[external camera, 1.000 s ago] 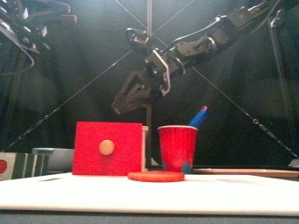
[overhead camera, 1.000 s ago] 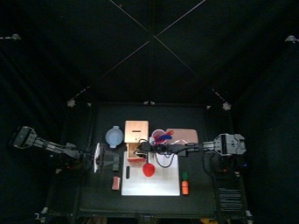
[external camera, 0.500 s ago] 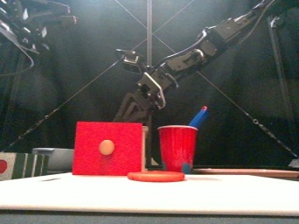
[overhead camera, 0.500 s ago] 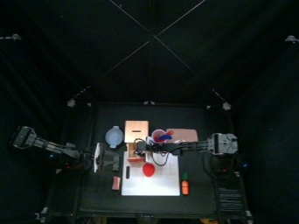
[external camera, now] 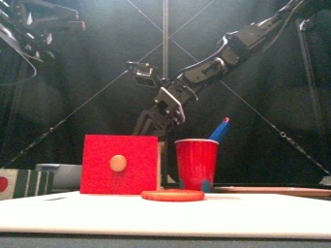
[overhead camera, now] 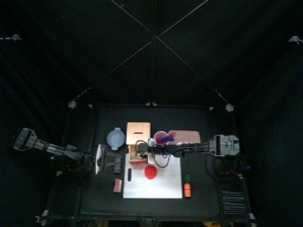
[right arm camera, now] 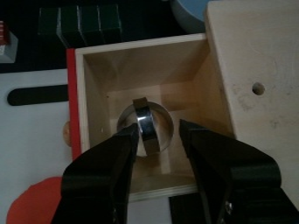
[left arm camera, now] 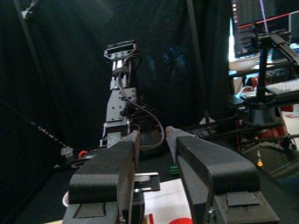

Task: Get the cutter from the drawer then cut the dough then place the extra dough in the bowl
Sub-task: Place the cutter on the board

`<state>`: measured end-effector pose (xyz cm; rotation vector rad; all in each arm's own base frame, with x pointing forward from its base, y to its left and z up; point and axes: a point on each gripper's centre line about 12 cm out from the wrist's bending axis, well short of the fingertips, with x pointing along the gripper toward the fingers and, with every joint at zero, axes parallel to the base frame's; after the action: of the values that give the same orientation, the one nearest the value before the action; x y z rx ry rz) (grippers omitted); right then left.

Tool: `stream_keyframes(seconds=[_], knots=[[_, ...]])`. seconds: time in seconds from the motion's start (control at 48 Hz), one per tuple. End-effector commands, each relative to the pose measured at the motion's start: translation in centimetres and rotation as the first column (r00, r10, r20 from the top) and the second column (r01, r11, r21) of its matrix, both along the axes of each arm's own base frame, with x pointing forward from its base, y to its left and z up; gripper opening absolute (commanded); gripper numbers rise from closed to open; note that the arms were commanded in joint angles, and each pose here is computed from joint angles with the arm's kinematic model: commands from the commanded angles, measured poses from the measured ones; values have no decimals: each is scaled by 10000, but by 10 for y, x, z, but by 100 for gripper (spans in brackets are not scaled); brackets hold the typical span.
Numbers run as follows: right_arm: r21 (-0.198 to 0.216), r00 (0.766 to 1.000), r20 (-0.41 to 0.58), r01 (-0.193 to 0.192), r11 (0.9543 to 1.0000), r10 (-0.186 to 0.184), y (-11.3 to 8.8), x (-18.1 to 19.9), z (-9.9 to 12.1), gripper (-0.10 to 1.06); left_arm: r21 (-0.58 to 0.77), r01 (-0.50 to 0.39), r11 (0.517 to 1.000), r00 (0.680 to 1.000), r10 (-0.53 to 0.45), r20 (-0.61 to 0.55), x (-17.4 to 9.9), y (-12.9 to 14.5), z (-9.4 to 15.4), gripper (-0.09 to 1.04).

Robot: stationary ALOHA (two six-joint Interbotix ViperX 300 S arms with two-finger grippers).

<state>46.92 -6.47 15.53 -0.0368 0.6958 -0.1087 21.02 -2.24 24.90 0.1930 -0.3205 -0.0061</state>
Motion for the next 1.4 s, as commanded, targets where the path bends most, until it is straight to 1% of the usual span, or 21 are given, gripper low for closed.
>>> stream_keyframes(seconds=[0.021,0.125,0.208,0.271,0.458,0.562,0.708,0.75,0.854,1.0,1.125,1.167,1.229,1.333,1.396], knots=[[-137,9990,445,-50,9999,56,-1,7,16,78,-68,-115,9999,9999,115,78,1,2,2,73],[-149,9992,398,-66,9999,72,-1,9,16,78,-102,-160,9998,9999,161,58,1,3,2,73],[-139,9997,246,-51,9999,55,-1,10,15,75,-113,-168,9998,9998,169,41,1,3,1,73],[-142,9999,107,-45,9999,47,-1,9,15,68,-97,-175,9998,9998,175,41,1,3,1,73],[-329,9998,17,-179,9993,179,-1,9,16,49,-105,-263,9996,9997,263,11,0,5,0,73],[-441,9996,188,-210,9988,219,-1,11,24,44,-120,-304,9995,9995,304,10,1,6,0,73],[-628,9970,625,-426,9971,465,8,13,49,43,-178,-368,9992,9993,368,-1,1,7,0,73],[-702,9953,770,-539,9961,593,13,11,61,43,-200,-386,9991,9993,386,-21,1,7,0,73],[-740,9912,1122,-627,9953,708,21,5,84,43,-264,-462,9986,9989,461,-37,0,8,-1,73],[-862,9828,1625,-743,9935,876,29,-7,114,43,-411,-682,9968,9977,679,-84,0,12,-2,73],[-894,9782,1820,-848,9924,1000,37,-28,130,43,-576,-966,9937,9953,960,-129,0,17,-2,73],[-895,9783,1805,-870,9922,1021,38,-37,132,43,-604,-1070,9924,9942,1063,-142,0,19,-2,73],[-861,9813,1615,-920,9920,1050,41,-52,130,43,-698,-1313,9889,9913,1305,-165,1,24,-2,73],[-687,9890,1092,-925,9933,996,44,-82,117,43,-726,-1666,9833,9860,1660,-141,1,31,-2,73],[-529,9918,776,-976,9938,1016,48,-103,105,43,-738,-1828,9804,9831,1826,-97,1,35,0,73]])
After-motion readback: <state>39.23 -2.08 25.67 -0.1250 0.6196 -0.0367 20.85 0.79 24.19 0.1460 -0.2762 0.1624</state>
